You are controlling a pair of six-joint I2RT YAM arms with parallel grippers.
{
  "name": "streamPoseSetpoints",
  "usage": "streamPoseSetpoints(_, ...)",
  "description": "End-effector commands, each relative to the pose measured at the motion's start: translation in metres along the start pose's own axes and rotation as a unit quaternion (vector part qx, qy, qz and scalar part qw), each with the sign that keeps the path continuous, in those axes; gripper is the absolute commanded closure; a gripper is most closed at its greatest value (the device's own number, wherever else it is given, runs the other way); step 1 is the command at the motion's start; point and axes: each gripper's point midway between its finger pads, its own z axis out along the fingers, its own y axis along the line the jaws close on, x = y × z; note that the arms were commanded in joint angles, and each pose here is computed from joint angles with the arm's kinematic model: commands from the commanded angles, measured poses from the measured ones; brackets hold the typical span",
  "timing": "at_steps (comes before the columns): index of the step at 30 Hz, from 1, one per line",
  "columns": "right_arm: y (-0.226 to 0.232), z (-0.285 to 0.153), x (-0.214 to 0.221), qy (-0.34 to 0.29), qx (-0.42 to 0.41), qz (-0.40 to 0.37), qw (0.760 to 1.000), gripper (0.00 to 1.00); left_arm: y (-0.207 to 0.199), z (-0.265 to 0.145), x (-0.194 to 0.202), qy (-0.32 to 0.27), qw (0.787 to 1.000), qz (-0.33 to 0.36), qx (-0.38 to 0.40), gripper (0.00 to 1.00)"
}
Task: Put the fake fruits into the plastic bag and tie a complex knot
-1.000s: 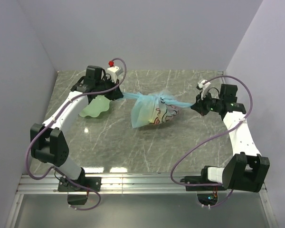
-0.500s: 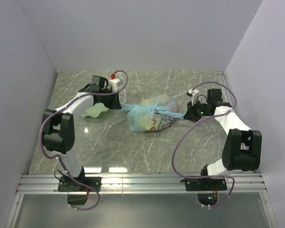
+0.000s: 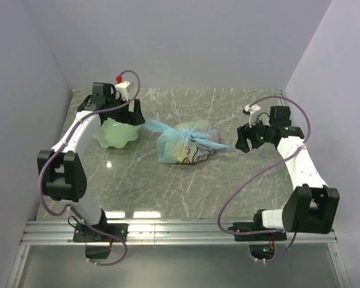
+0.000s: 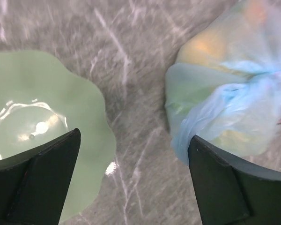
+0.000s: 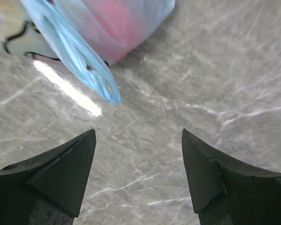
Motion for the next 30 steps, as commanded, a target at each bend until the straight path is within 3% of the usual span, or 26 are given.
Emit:
streamPoseSetpoints(1, 0.016, -0.037, -0.036, -0.049, 0.001, -0.007, 0.999, 0.19, -0.032, -0.051, -0.06, -0.083, 0.996, 0.023, 0.011, 0.01)
streamPoseSetpoints(5, 0.028, -0.068, -0.068, -0.094, 0.009, 0.02, 0.995, 0.15, -0.048, -0.087, -0.087, -0.126, 0.992, 0.004, 0.011, 0.01)
streamPoseSetpoints(7, 0.029, -0.078, -0.077, -0.108, 0.022, 0.048, 0.993, 0.07, -0.052, -0.102, -0.098, -0.133, 0.991, -0.018, -0.003, 0.01)
streamPoseSetpoints(12, 0.026, -0.088, -0.084, -0.119, 0.062, 0.176, 0.975, 0.05, -0.055, -0.129, -0.098, -0.143, 0.989, -0.027, -0.033, 0.01)
streamPoseSetpoints(14, 0.029, -0.091, -0.08, -0.134, 0.072, 0.212, 0.965, 0.04, -0.051, -0.127, -0.083, -0.141, 0.989, -0.028, -0.044, 0.01)
streamPoseSetpoints(15, 0.033, -0.101, -0.086, -0.164, 0.077, 0.2, 0.963, 0.04, -0.055, -0.137, -0.08, -0.154, 0.987, -0.025, -0.048, 0.01)
streamPoseSetpoints(19, 0.046, -0.099, -0.07, -0.186, 0.071, 0.215, 0.956, 0.03, -0.048, -0.13, -0.032, -0.123, 0.989, -0.04, -0.067, 0.01)
streamPoseSetpoints(25, 0.061, -0.079, -0.019, -0.15, 0.062, 0.216, 0.963, 0.02, -0.05, -0.131, 0.015, -0.11, 0.99, -0.051, -0.077, 0.01)
streamPoseSetpoints(30, 0.062, -0.084, -0.02, -0.148, 0.066, 0.202, 0.966, 0.01, -0.048, -0.133, 0.025, -0.11, 0.989, -0.057, -0.086, 0.01)
